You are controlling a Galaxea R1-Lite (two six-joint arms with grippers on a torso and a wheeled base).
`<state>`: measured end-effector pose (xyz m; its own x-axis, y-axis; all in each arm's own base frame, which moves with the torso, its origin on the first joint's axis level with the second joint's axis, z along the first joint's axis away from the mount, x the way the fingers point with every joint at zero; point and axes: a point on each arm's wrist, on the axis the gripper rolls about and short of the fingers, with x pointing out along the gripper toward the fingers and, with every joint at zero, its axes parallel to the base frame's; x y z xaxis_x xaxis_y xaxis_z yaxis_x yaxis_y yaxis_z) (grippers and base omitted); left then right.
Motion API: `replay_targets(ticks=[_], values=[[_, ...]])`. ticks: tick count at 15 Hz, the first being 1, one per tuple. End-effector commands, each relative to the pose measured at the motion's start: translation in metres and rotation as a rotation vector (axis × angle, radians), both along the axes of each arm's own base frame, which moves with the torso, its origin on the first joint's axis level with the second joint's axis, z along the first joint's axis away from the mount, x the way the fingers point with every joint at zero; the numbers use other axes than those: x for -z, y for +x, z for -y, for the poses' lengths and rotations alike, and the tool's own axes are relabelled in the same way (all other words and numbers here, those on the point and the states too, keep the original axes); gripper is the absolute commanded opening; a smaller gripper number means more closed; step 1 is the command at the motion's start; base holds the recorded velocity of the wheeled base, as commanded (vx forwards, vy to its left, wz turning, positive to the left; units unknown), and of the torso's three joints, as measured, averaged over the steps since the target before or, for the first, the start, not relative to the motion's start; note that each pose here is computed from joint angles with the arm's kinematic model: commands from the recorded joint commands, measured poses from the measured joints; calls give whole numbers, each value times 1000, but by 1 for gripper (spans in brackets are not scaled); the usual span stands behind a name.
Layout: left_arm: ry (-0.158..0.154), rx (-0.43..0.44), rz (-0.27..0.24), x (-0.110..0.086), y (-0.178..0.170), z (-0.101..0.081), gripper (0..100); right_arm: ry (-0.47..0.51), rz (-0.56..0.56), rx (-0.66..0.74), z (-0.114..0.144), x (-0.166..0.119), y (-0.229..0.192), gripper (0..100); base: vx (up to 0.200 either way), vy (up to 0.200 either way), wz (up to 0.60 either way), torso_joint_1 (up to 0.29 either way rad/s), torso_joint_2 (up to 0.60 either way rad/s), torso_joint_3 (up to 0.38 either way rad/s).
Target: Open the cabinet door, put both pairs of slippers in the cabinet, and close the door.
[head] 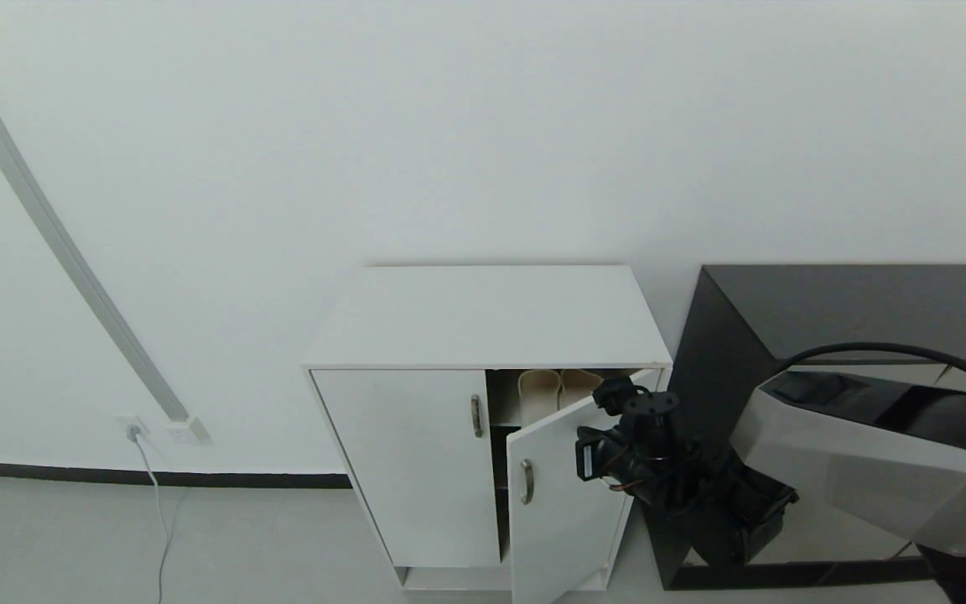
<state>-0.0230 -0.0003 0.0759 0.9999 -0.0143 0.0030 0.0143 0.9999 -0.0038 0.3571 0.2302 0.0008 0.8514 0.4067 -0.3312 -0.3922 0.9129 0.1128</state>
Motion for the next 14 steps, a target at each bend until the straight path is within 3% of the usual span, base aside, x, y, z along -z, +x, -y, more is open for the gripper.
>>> replay_targets(ticks=[1,14], values=[[1,0,-1,0,0,0,0,2,2,10,1,4,7,0,0,0,0,0,0,0],[-1,0,-1,0,0,0,0,1,9,43,-10,8,43,0,0,0,0,0,0,0]])
